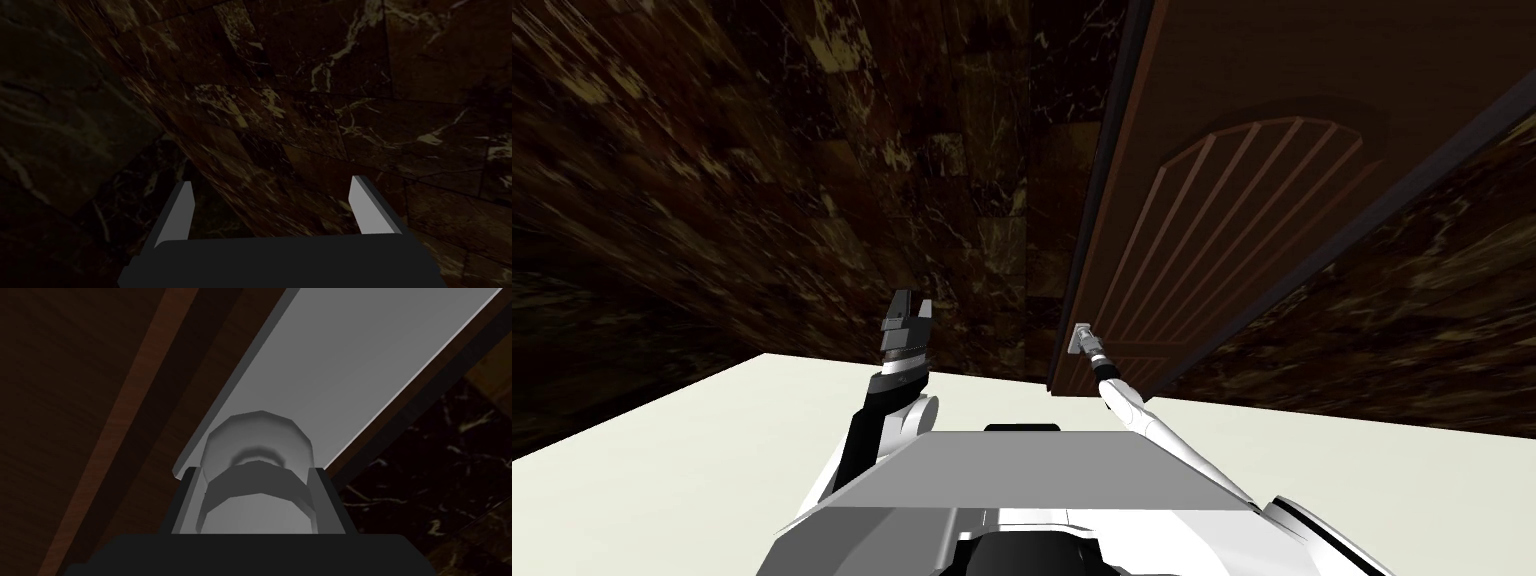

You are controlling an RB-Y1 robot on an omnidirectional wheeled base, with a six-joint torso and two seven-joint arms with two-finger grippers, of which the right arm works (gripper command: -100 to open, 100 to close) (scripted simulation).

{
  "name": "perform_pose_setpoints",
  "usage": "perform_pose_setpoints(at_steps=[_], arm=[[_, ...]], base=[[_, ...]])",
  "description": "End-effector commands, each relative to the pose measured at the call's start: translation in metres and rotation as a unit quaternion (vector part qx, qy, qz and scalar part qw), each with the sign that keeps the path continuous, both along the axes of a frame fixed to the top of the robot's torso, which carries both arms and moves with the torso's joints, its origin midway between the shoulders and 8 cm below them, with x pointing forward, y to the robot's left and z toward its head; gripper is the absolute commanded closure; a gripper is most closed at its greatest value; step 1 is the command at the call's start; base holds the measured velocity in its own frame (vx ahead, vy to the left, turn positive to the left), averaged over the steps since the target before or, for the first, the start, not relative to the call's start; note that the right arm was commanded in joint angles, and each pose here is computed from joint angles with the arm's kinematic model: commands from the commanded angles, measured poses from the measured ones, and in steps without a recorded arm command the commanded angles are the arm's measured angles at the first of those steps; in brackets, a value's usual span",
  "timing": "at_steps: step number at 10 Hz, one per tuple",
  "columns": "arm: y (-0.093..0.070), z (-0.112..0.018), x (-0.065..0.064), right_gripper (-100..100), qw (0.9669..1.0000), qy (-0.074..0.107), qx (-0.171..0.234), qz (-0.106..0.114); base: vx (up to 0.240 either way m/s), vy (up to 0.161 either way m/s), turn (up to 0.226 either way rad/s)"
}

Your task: Pull the door open

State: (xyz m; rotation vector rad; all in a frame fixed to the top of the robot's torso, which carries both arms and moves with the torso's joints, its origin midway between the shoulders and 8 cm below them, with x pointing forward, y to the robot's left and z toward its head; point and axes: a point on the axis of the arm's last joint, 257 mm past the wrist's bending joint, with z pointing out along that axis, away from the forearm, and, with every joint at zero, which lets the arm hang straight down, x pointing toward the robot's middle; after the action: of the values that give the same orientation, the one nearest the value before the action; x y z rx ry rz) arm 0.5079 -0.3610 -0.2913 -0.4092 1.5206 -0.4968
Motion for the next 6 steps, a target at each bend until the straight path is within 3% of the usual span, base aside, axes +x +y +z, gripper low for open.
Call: perform_pose_setpoints(at_steps=[1, 6], arm=[[0.003, 0.0008, 0.0013, 100, 0.9998, 0.0, -0.022, 0.0], [0.0035, 0.0018, 0.0041, 100, 0.997, 0.001, -0.077, -0.006]], base=[[-0.027, -0.016, 0.032], [-0.037, -0.019, 0.038]])
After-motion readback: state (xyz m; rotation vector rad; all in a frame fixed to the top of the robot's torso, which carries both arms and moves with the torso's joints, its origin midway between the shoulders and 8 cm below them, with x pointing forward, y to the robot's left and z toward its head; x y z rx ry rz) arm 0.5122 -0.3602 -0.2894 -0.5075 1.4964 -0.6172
